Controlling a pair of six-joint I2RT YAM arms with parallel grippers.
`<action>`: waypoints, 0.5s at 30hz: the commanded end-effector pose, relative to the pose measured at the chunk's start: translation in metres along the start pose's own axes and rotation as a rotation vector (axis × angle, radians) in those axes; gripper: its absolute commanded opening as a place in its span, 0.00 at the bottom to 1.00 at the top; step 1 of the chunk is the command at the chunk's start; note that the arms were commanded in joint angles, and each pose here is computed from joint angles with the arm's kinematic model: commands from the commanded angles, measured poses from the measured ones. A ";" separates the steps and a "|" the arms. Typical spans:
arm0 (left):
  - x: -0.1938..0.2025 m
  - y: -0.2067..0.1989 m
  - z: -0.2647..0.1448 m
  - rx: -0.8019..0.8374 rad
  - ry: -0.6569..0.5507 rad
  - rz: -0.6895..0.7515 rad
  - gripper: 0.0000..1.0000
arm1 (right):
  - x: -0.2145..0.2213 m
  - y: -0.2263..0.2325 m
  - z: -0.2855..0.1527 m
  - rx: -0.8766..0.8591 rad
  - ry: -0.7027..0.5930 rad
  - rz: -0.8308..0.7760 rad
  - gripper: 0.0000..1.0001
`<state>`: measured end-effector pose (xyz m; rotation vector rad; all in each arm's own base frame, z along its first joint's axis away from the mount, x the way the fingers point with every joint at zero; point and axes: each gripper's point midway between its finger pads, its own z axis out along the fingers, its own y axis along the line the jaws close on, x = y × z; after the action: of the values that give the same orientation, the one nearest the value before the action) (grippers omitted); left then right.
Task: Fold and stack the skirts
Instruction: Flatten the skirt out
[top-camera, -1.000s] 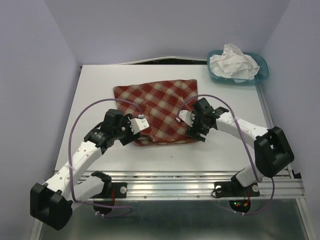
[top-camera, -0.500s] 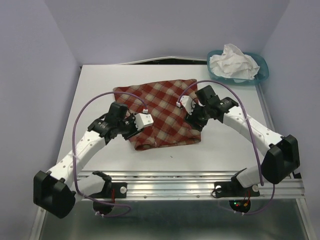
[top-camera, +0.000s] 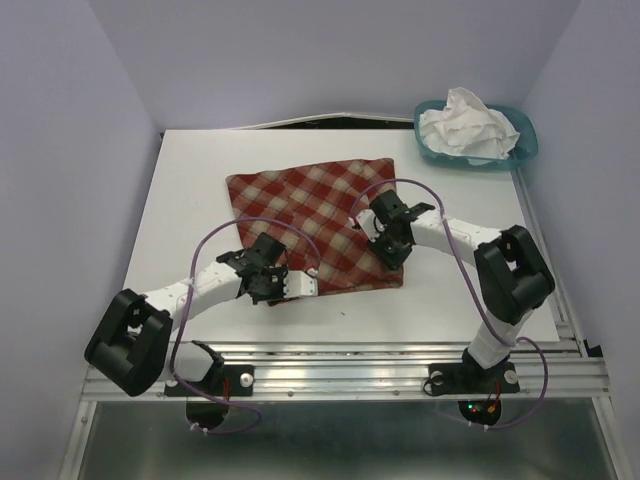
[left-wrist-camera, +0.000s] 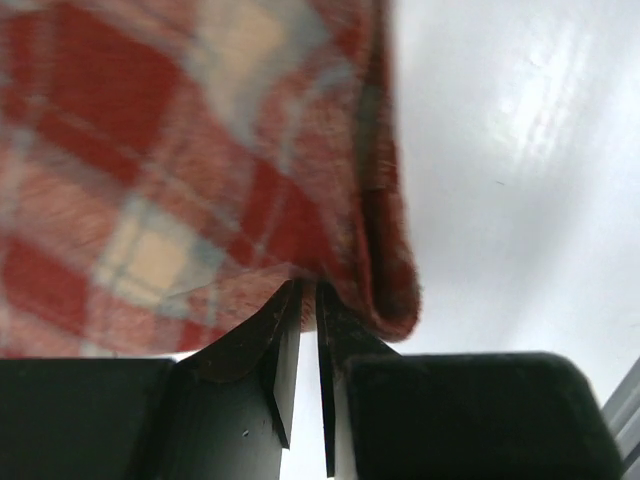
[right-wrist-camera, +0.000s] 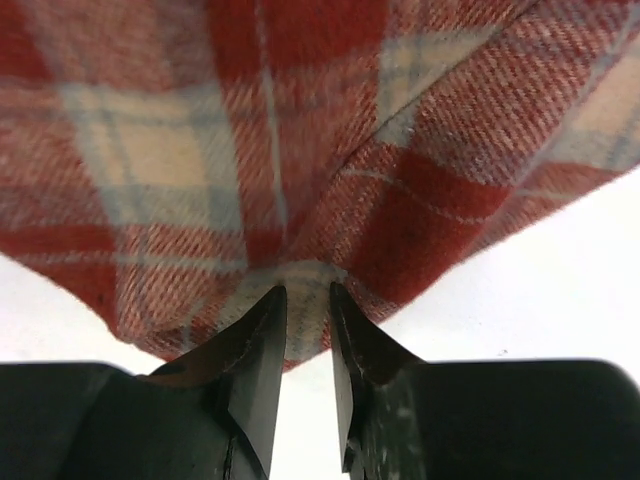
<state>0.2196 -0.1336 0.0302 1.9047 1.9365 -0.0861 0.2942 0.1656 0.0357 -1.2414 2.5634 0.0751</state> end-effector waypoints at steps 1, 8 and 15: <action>0.003 -0.012 0.010 0.024 0.037 0.125 0.23 | 0.017 -0.025 0.022 0.127 0.064 0.027 0.29; -0.036 -0.046 0.022 0.121 -0.005 0.255 0.20 | -0.033 -0.076 0.043 0.255 -0.001 0.040 0.28; -0.132 -0.066 0.041 0.199 -0.131 0.279 0.17 | -0.122 -0.156 0.047 0.427 -0.155 0.078 0.30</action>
<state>0.1785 -0.2217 0.0188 2.2518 1.5921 -0.1367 0.4347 0.1646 0.0308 -1.0420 2.4538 -0.2614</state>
